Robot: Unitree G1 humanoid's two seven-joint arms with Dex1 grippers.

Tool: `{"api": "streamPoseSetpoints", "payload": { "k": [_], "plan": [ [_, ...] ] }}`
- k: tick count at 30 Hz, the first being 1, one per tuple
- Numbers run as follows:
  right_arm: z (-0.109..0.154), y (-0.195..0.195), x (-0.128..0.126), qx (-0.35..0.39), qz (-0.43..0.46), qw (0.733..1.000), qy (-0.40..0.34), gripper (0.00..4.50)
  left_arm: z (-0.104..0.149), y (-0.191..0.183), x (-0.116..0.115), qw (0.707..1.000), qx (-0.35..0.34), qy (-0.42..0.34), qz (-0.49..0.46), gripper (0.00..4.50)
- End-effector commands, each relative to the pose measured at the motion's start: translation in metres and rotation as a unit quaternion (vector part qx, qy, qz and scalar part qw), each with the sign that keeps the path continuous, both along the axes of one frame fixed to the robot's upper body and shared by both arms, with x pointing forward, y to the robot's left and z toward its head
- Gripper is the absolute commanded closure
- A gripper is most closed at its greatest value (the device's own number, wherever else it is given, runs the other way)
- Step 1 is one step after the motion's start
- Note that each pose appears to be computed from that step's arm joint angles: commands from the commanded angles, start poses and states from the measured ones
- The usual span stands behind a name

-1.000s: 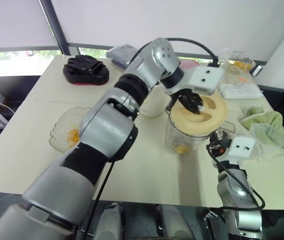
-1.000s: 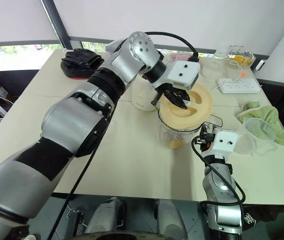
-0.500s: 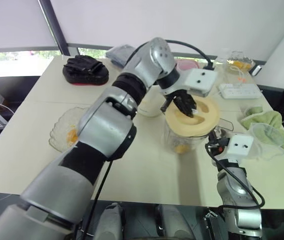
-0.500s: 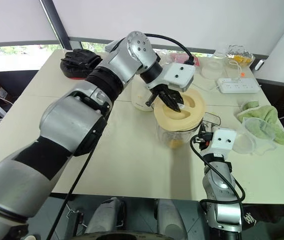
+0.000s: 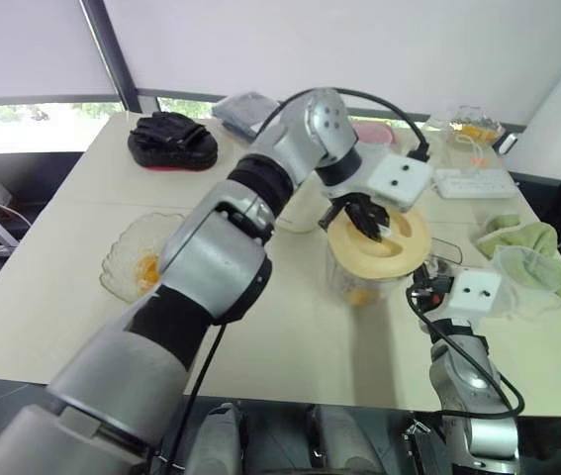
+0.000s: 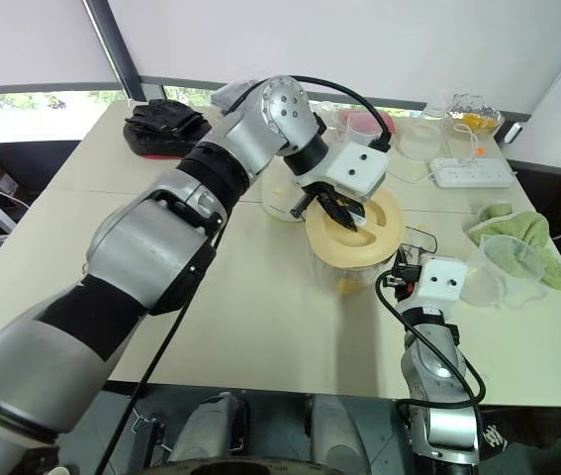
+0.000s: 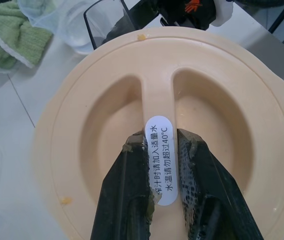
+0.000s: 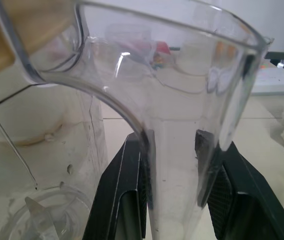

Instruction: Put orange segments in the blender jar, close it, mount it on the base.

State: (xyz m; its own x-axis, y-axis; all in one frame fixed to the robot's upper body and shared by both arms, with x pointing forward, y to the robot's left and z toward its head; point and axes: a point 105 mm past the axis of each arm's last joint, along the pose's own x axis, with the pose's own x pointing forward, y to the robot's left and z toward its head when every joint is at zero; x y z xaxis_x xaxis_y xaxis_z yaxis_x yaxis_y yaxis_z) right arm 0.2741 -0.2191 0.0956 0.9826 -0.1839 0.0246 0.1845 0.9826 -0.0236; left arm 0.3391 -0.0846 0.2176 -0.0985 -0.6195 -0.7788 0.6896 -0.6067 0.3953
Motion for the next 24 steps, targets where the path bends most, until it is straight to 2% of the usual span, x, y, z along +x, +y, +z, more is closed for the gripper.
{"api": "streamPoseSetpoints", "payload": {
  "k": [1, 9, 24],
  "plan": [
    [0.014, -0.01, -0.012, -0.012, -0.026, 0.999, -0.022, 3.56, -0.049, 0.02, 0.012, 0.996, 0.079, 0.005, 0.049, 4.28],
    [0.012, -0.009, -0.016, -0.014, -0.029, 0.999, -0.017, 3.56, -0.059, 0.016, 0.01, 0.993, 0.065, 0.052, 0.087, 4.28],
    [0.015, -0.006, -0.009, -0.015, -0.019, 1.0, -0.02, 3.56, -0.06, 0.008, 0.01, 0.978, 0.031, 0.124, 0.162, 4.28]
  ]
}}
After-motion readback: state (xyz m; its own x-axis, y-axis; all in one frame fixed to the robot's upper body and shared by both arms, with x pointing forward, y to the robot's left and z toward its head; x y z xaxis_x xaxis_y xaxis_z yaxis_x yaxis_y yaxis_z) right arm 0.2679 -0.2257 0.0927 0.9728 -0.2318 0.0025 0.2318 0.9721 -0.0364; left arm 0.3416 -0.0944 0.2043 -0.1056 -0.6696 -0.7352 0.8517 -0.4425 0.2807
